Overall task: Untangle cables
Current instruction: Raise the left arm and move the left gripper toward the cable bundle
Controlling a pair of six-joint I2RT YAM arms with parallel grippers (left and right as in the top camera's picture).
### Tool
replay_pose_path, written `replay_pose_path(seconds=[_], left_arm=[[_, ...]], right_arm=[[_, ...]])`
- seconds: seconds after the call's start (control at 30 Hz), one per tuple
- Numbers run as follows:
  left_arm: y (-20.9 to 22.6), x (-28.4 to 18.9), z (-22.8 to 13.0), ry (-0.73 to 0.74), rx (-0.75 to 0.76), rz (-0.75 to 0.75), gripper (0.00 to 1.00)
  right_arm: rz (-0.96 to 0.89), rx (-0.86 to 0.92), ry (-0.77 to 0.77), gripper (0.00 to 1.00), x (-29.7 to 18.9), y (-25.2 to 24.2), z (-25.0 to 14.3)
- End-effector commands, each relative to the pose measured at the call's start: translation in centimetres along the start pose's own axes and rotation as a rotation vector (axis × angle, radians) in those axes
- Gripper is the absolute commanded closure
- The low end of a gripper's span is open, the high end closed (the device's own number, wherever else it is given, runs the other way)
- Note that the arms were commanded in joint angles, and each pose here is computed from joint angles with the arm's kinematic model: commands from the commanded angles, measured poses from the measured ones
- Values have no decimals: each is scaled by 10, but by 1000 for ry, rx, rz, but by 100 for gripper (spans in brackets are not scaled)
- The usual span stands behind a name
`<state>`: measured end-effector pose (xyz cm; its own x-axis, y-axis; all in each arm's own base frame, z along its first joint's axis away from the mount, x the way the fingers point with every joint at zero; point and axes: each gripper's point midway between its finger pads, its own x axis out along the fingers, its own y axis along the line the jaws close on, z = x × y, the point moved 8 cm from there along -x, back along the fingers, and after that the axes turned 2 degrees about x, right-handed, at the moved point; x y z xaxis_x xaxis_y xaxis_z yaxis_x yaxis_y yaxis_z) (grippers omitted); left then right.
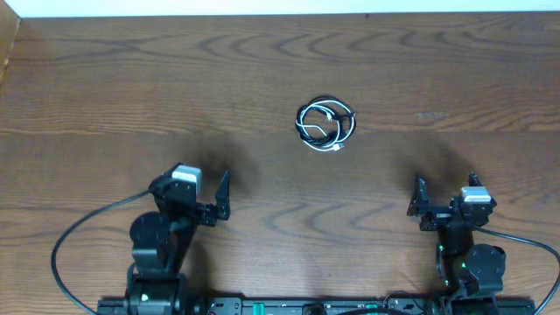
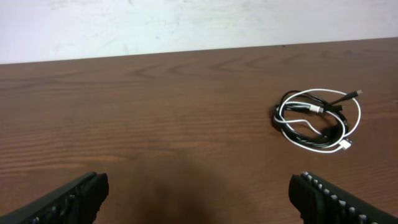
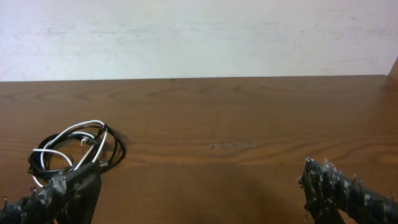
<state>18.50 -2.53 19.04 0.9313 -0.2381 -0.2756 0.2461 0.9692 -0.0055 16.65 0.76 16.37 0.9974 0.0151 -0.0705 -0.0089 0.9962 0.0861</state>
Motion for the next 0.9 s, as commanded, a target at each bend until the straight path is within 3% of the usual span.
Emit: replay_pose_path(seconds=[0.0,0.6,0.87], left_arm=[[1,6,24,11,14,-23,2],[5,28,79,266,-50,-83,2],[8,42,83,414,-88,-93,2]], right_arm=[[3,-2,1,1,0,1,-1],[3,-2,1,1,0,0,-1],[3,-2,1,1,0,0,-1]])
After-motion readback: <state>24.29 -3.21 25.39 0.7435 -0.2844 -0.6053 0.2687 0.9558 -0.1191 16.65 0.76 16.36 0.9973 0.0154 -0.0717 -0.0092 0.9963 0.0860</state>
